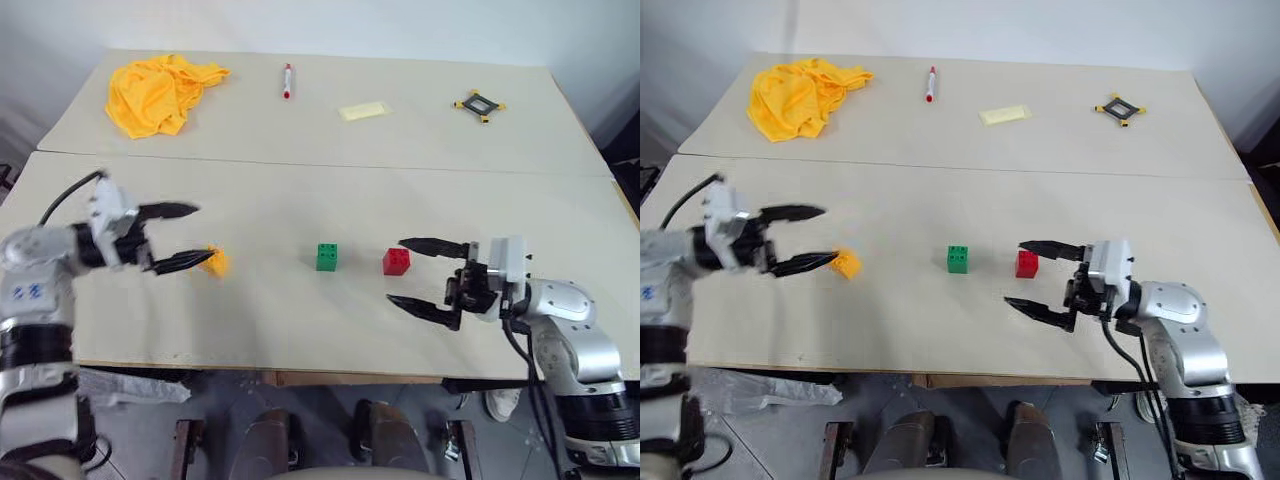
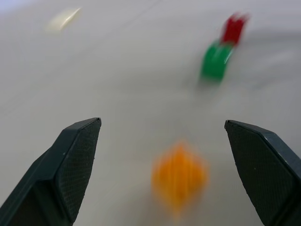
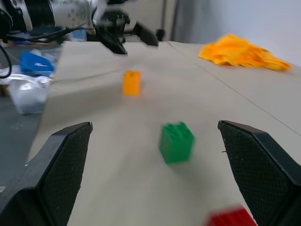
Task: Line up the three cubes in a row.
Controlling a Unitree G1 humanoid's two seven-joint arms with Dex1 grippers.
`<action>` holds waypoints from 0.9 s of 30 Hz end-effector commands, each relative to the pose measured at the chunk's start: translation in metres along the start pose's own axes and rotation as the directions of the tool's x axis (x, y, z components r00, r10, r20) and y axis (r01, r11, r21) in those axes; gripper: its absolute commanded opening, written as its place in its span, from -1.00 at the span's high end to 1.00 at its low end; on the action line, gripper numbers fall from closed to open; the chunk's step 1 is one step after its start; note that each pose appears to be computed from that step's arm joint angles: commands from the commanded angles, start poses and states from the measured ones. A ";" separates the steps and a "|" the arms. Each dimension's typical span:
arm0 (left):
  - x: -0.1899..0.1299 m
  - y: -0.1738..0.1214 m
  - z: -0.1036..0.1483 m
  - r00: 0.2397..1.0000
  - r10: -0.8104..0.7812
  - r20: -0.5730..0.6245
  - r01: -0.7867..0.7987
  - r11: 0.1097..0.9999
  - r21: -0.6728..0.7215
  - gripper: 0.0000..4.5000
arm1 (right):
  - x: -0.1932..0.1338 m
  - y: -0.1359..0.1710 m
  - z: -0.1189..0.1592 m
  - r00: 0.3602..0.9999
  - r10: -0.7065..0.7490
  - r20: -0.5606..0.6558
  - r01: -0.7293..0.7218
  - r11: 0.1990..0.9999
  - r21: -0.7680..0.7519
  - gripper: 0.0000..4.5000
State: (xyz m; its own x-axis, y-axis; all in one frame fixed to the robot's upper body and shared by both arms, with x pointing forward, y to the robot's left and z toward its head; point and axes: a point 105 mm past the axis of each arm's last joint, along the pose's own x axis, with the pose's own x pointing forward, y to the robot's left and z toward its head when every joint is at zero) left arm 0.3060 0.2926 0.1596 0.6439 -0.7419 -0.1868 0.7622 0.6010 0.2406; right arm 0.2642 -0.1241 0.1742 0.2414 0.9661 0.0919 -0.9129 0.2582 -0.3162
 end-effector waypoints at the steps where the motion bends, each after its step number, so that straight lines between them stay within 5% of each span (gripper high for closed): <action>1: -0.054 0.014 -0.013 0.966 0.257 0.009 -0.257 0.966 -0.013 -0.99 | 0.014 0.010 0.015 0.996 0.066 0.056 -0.064 0.997 -0.049 -1.00; 7: -0.099 -0.018 -0.037 0.900 0.436 -0.023 -0.436 0.898 -0.050 -0.99 | 0.022 0.017 0.014 0.990 0.130 0.057 -0.127 0.990 -0.057 -1.00; 14: -0.027 -0.073 -0.020 0.955 0.295 0.017 -0.290 0.948 -0.129 -0.99 | 0.012 0.013 0.011 0.994 0.105 0.030 -0.103 0.993 -0.058 -1.00; 17: 0.011 -0.076 -0.004 0.927 0.355 0.122 -0.335 0.928 -0.162 -0.99 | 0.010 0.011 0.011 0.996 0.087 0.028 -0.085 0.994 -0.063 -1.00; 23: 0.058 -0.067 -0.012 0.855 0.511 0.090 -0.484 0.848 -0.217 -0.99 | 0.010 0.010 0.012 0.996 0.086 0.011 -0.085 0.995 -0.057 -1.00; 27: 0.082 -0.076 -0.012 0.910 0.405 0.089 -0.382 0.903 -0.198 -0.99 | 0.010 0.008 0.015 0.998 0.064 0.012 -0.064 0.997 -0.054 -1.00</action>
State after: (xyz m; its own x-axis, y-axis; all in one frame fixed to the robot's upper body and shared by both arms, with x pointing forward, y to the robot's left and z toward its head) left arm 0.3008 0.1950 0.1134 0.9023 -0.4307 0.0188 0.4285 0.9008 0.0707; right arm 0.2573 -0.1114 0.1753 0.1751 0.9826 0.0614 -0.9235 0.1855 -0.3357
